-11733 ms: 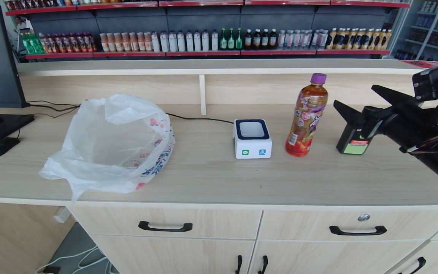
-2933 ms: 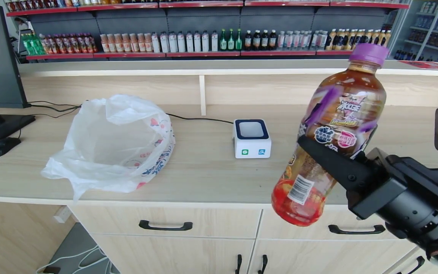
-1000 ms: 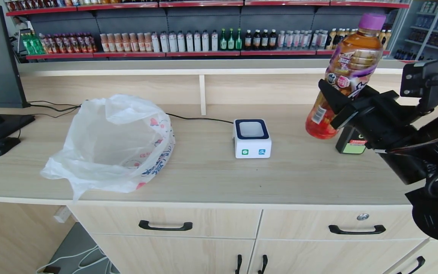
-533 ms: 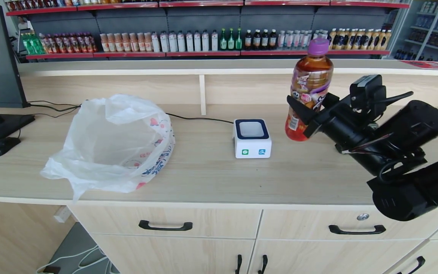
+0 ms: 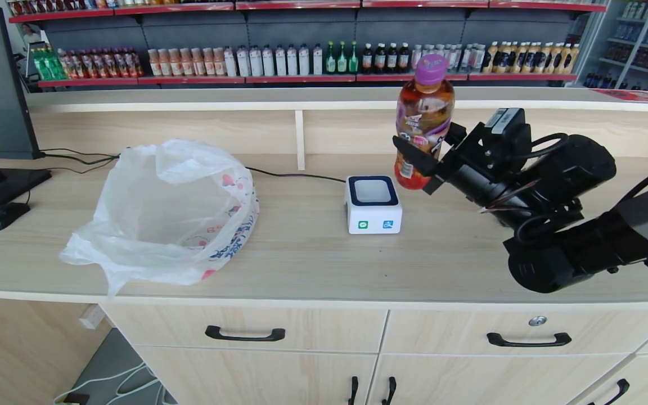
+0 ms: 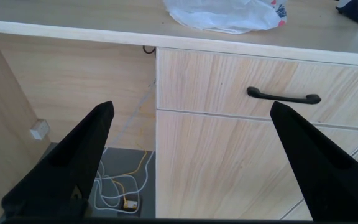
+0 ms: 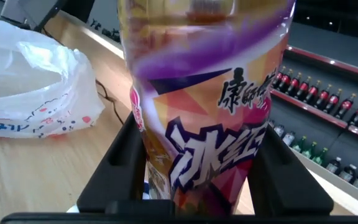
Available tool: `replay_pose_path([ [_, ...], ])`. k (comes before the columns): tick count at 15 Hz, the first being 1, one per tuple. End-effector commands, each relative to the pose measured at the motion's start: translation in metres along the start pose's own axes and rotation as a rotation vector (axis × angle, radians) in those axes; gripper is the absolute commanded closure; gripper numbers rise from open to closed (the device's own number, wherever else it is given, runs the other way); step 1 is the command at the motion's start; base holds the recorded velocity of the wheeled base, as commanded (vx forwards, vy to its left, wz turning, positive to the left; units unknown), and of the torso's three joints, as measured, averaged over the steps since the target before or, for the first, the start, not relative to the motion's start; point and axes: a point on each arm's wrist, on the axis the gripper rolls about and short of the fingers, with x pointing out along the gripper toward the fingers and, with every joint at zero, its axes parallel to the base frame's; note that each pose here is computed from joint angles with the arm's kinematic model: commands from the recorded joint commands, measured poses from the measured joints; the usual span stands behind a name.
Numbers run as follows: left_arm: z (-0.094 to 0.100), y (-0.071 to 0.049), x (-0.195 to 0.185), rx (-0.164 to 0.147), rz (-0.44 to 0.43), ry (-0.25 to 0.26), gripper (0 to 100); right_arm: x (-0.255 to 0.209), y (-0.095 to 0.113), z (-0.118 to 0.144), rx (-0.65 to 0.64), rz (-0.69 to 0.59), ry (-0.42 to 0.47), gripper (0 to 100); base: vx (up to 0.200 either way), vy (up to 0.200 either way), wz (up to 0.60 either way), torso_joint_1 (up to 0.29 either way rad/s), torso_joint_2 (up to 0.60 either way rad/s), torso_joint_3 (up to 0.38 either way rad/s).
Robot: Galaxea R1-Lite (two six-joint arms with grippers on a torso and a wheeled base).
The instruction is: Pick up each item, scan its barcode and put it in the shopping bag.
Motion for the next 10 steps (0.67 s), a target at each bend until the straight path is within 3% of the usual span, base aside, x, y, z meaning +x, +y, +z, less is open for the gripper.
replay_pose_path([
  [1,0.0001,0.0000,0.0001,0.000,0.002,0.001,0,0.0005,0.0045,-0.0105,-0.009,0.047,0.001,100,0.000,0.000,0.00,0.000,0.00,0.000],
  [4,0.0001,0.0000,0.0001,0.000,0.000,0.001,0,0.0057,0.0033,-0.0175,-0.055,0.113,-0.036,100,0.000,0.000,0.00,0.000,0.00,0.000],
  [10,0.0001,0.0000,0.0001,0.000,0.000,0.001,0,0.0068,0.0008,-0.0187,-0.080,0.084,-0.032,100,0.000,0.000,0.00,0.000,0.00,0.000],
])
